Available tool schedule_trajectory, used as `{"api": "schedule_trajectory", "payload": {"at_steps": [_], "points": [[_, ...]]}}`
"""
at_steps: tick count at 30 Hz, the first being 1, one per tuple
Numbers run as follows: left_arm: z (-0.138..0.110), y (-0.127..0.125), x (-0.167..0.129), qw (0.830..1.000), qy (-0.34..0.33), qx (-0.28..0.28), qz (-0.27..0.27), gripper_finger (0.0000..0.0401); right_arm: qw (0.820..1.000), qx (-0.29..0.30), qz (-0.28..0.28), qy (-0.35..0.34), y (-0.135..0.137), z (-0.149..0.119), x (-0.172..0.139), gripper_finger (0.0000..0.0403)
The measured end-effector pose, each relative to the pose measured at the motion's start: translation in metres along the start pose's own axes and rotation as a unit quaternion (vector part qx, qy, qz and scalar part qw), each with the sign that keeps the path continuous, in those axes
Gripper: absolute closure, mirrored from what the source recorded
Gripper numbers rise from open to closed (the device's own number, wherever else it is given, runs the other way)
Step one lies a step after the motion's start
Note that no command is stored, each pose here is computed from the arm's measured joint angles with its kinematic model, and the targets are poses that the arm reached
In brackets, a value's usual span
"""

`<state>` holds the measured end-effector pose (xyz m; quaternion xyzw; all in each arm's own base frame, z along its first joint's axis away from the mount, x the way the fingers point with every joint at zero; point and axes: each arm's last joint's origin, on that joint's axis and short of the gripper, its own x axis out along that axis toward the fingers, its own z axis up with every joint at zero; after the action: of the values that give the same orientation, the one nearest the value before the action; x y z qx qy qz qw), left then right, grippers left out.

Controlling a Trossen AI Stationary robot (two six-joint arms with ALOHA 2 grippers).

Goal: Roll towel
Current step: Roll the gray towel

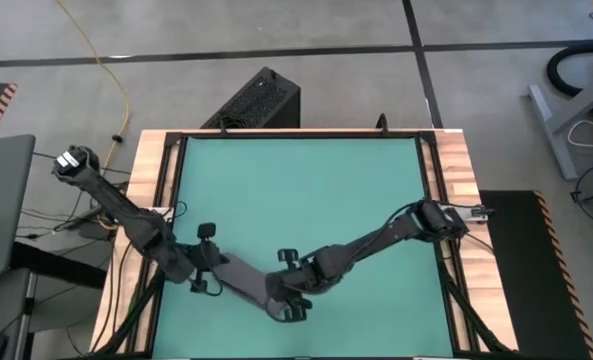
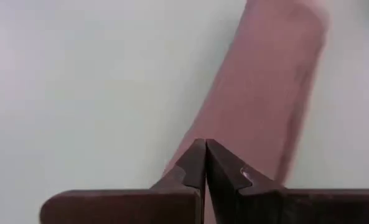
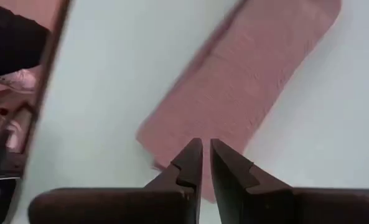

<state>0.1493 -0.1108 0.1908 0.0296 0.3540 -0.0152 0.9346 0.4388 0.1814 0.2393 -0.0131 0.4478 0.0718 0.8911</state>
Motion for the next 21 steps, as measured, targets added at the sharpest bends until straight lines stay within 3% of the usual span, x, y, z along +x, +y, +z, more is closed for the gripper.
{"api": "schedule_trajectory", "payload": {"at_steps": [4, 6, 11, 16, 21], "points": [[0.0, -0.015, 0.0, 0.995, -0.047, -0.021, -0.089, 0.0401, 0.998, 0.022, 0.006, 0.05, -0.011, -0.014, 0.03, 0.0344], [-0.009, -0.023, 0.011, 0.993, -0.053, -0.019, -0.105, 0.0401, 0.998, 0.025, 0.016, 0.058, -0.008, -0.018, 0.041, 0.0344], [-0.03, -0.02, 0.038, 0.999, -0.02, -0.035, -0.016, 0.0401, 0.997, 0.029, 0.037, 0.059, 0.006, -0.024, 0.054, 0.0344], [-0.035, -0.017, 0.049, 0.999, 0.025, -0.033, -0.027, 0.0401, 0.997, 0.036, 0.072, 0.007, 0.021, -0.021, 0.069, 0.0344], [-0.037, -0.003, 0.053, 0.997, 0.062, -0.038, 0.005, 0.0401, 0.989, 0.056, 0.11, -0.078, 0.028, -0.012, 0.09, 0.0344]]}}
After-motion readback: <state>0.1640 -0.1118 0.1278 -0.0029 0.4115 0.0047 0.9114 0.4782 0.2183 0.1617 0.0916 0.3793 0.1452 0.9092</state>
